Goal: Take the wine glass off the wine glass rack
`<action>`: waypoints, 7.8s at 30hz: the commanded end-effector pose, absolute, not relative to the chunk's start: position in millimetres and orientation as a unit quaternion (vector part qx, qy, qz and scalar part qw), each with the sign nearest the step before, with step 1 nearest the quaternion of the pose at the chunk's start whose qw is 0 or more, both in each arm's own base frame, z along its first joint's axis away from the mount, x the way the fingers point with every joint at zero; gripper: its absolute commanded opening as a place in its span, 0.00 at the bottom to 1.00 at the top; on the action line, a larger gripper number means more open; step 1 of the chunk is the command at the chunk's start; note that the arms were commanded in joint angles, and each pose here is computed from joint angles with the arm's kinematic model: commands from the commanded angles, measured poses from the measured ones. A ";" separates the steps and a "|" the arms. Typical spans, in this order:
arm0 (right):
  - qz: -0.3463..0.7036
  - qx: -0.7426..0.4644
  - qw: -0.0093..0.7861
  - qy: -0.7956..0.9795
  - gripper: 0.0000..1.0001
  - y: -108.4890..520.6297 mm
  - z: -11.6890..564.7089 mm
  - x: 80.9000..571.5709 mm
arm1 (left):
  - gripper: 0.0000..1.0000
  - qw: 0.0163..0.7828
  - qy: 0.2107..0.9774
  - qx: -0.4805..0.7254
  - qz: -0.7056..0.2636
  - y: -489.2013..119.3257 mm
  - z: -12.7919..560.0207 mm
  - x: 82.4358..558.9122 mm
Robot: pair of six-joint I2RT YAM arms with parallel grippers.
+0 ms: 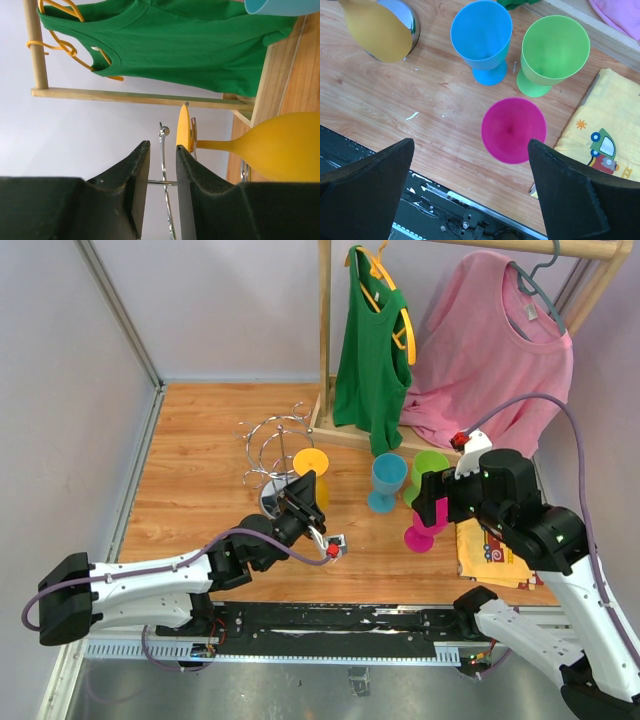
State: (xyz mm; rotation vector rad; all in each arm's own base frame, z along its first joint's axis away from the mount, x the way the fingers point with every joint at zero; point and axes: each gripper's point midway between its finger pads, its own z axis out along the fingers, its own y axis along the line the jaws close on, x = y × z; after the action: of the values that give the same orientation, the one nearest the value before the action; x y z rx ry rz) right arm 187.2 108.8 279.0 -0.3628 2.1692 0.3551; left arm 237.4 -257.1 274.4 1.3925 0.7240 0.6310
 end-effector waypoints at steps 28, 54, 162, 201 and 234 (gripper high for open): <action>0.136 -0.146 0.454 0.868 0.98 100.0 281.3 181.0 | 0.00 0.676 0.347 0.588 0.278 -252.7 296.1 244.8; 0.110 -0.124 0.458 0.873 0.98 89.9 252.3 185.9 | 0.56 0.665 0.316 0.615 0.283 -237.8 267.1 219.1; 0.084 -0.142 0.477 0.864 0.98 84.5 217.7 194.0 | 0.00 0.648 0.344 0.626 0.265 -287.9 278.7 238.2; 0.099 -0.130 0.492 0.855 0.98 84.3 239.4 189.2 | 0.00 0.694 0.299 0.618 0.218 -332.7 323.8 194.1; 0.106 -0.086 0.510 0.849 0.98 80.5 283.0 191.6 | 0.00 0.764 0.454 0.455 0.061 -335.4 456.0 221.1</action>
State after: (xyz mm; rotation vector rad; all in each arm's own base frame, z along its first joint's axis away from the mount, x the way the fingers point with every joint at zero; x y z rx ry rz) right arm 190.7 88.8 268.6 -0.2701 2.0694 0.2766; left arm 210.4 -336.8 438.4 1.0856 0.8696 0.2603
